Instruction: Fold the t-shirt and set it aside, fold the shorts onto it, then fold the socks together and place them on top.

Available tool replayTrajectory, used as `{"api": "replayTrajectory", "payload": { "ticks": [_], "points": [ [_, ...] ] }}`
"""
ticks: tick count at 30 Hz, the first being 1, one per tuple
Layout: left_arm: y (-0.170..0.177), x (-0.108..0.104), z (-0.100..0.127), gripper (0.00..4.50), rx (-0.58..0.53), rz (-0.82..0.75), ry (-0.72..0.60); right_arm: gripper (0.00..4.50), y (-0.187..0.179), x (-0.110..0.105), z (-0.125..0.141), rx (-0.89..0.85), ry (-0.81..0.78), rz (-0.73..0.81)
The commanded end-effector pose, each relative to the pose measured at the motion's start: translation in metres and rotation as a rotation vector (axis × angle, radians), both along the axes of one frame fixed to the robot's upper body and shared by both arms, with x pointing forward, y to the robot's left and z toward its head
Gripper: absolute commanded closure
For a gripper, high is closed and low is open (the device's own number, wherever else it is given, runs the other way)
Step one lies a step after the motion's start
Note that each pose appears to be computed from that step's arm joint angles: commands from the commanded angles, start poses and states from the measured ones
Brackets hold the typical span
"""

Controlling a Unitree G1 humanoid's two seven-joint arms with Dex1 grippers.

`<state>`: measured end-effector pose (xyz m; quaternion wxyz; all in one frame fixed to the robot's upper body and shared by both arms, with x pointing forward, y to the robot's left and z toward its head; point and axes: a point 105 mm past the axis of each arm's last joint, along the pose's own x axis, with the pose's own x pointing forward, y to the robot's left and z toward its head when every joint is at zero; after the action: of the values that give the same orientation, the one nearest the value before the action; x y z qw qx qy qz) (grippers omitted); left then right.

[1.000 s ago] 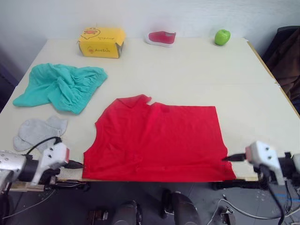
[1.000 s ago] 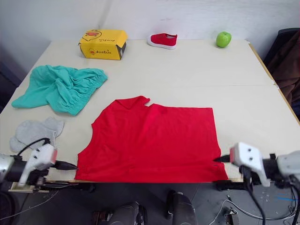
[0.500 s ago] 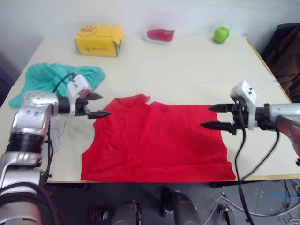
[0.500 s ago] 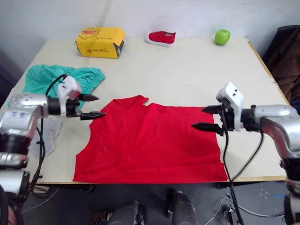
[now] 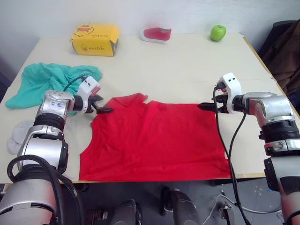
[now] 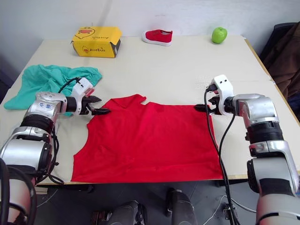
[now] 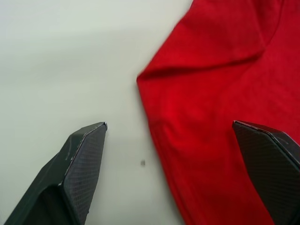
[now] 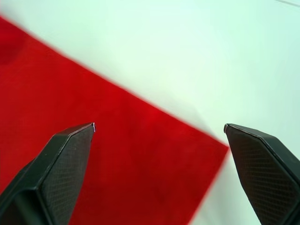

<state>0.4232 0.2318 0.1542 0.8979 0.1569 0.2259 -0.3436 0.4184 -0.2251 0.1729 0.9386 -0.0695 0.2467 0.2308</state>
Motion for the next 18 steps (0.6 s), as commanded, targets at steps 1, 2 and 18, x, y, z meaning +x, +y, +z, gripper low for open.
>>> {"api": "replayTrajectory", "payload": {
  "ticks": [1, 2, 18],
  "points": [
    [0.008, 0.0, 0.012, 0.01, -0.025, 0.034, 0.0, 0.0, -0.009, 0.009, 0.01, 0.018, -0.033, -0.061],
    [0.01, -0.001, 0.011, 0.01, -0.017, 0.034, 0.007, 0.0, -0.011, 0.011, 0.008, 0.014, -0.028, -0.075],
    [0.003, -0.003, -0.01, 2.74, 0.013, 0.012, 0.05, 3.02, 0.002, 0.007, -0.021, -0.024, 0.033, 0.011]
  ]
}}
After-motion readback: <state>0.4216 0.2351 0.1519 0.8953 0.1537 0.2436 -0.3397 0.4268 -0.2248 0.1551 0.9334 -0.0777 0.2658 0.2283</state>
